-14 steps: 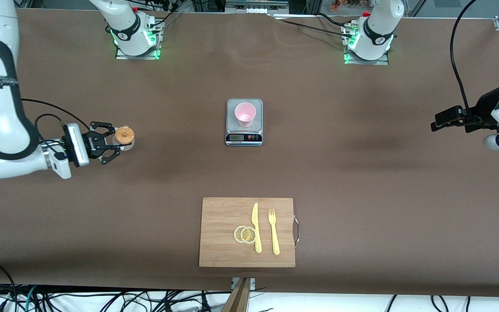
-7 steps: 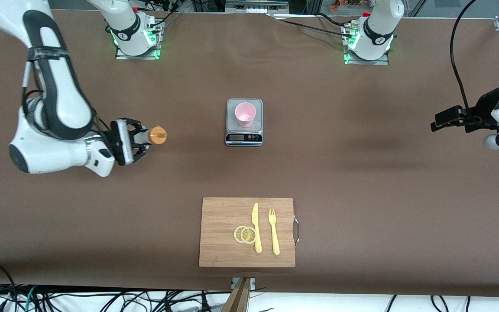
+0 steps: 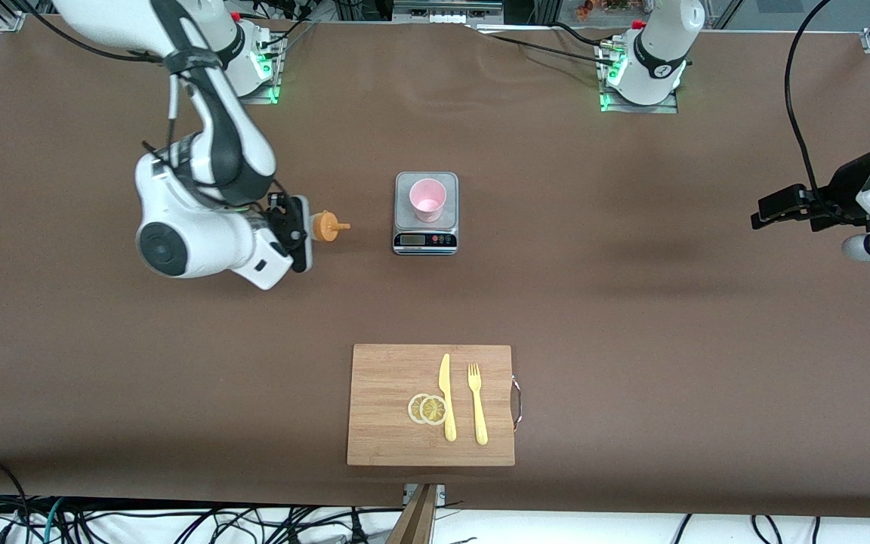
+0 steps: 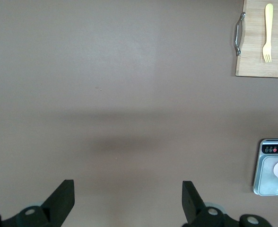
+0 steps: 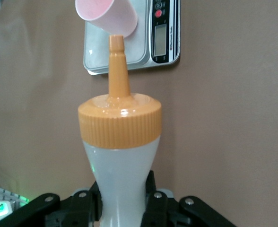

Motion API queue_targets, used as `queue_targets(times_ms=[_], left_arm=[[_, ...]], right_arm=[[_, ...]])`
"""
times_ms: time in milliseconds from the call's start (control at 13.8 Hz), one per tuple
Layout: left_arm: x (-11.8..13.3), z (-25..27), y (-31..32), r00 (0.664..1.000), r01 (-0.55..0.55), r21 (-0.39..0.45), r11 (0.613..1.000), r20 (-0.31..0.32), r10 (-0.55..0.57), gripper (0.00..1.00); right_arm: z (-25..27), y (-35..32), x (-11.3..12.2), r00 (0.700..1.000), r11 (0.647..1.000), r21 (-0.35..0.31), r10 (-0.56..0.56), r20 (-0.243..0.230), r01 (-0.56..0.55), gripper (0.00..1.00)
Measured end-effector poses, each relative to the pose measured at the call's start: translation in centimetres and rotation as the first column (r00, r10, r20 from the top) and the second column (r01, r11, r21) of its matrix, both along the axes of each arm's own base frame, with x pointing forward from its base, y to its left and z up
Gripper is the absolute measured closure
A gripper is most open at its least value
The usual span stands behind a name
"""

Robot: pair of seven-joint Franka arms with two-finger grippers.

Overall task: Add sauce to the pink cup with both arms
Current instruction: 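Lift the sauce bottle with the right gripper over the pink cup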

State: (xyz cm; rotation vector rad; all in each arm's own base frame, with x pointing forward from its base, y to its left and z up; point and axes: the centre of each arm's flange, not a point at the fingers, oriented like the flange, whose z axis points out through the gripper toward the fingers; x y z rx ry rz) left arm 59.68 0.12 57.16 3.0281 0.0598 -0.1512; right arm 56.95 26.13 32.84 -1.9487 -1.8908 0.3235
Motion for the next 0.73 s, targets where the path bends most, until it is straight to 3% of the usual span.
queue_targets(times_ms=[291,727], left_arm=[[0.0,0.0,0.0,1.0,0.0,0.0,1.0,0.0,0.0,0.0],[0.0,0.0,0.0,1.0,0.0,0.0,1.0,0.0,0.0,0.0]], right_arm=[[1.0,7.5,-3.9,0.997,0.988,-0.157,0.009,0.07,0.002,0.66],[0.6,14.3,-8.8,0.984,0.954,-0.3,0.057,0.166,-0.005,0.66]])
